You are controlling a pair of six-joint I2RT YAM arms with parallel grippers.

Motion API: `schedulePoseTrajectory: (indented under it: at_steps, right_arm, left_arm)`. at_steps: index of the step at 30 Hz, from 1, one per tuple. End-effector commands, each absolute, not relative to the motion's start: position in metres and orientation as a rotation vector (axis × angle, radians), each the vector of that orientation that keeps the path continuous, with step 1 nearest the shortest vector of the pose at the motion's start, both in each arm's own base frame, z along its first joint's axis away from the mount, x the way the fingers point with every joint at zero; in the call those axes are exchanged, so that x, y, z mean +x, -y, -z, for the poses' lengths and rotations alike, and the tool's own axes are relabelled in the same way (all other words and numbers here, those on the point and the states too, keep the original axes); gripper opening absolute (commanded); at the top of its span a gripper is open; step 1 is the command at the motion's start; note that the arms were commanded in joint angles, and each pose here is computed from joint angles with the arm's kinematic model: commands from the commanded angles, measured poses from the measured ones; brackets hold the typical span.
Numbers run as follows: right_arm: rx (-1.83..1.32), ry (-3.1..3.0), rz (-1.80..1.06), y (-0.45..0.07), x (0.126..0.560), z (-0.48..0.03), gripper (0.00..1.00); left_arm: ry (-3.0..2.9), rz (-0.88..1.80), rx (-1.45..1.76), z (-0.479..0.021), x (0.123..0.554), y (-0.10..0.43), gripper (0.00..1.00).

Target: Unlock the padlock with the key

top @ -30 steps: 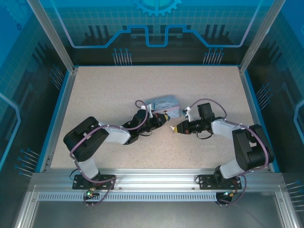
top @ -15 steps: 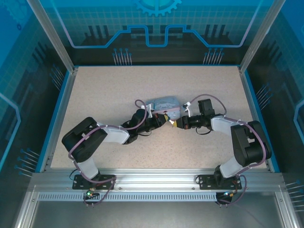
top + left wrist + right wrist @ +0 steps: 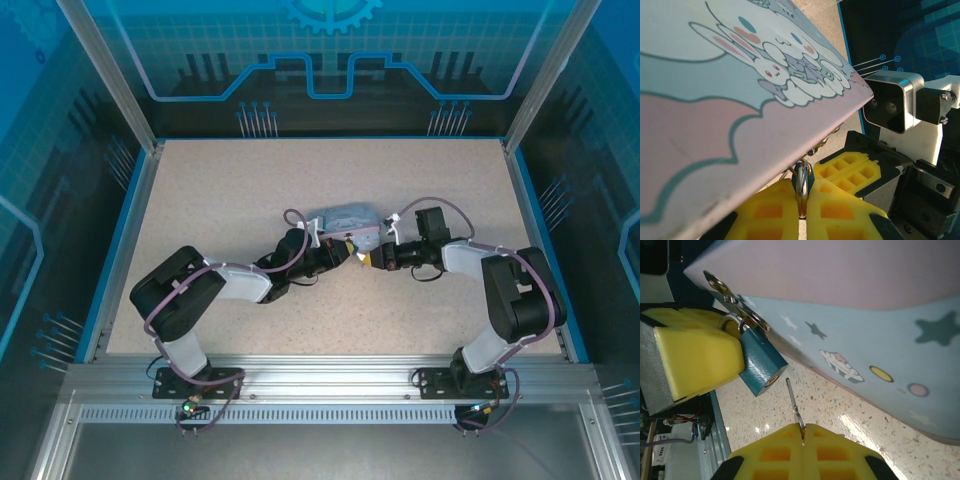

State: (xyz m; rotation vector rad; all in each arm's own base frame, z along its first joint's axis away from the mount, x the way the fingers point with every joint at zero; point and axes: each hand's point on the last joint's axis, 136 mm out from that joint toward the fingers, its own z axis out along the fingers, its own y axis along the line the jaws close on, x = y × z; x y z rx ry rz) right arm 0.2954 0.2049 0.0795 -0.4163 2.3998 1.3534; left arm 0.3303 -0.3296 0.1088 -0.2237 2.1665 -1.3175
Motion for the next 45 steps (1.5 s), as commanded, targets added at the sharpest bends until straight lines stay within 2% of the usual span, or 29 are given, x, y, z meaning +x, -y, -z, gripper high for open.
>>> schedulePoseTrajectory:
  at_steps: [1, 25, 45]
  right_arm:
    - [-0.427, -2.344, -1.394, -0.206, 0.301, -0.087, 0.0]
    - [-0.461, -2.311, -1.369, -0.202, 0.297, -0.105, 0.0]
    - [-0.417, -2.367, -1.387, -0.201, 0.299, -0.081, 0.0]
  left_arm:
    - [-2.105, 1.381, -0.19, -0.128, 0.331, 0.333, 0.0]
    - [-2.131, 1.356, -0.206, -0.118, 0.331, 0.329, 0.0]
    - [-2.09, 1.404, -0.208, -0.13, 0.332, 0.333, 0.0]
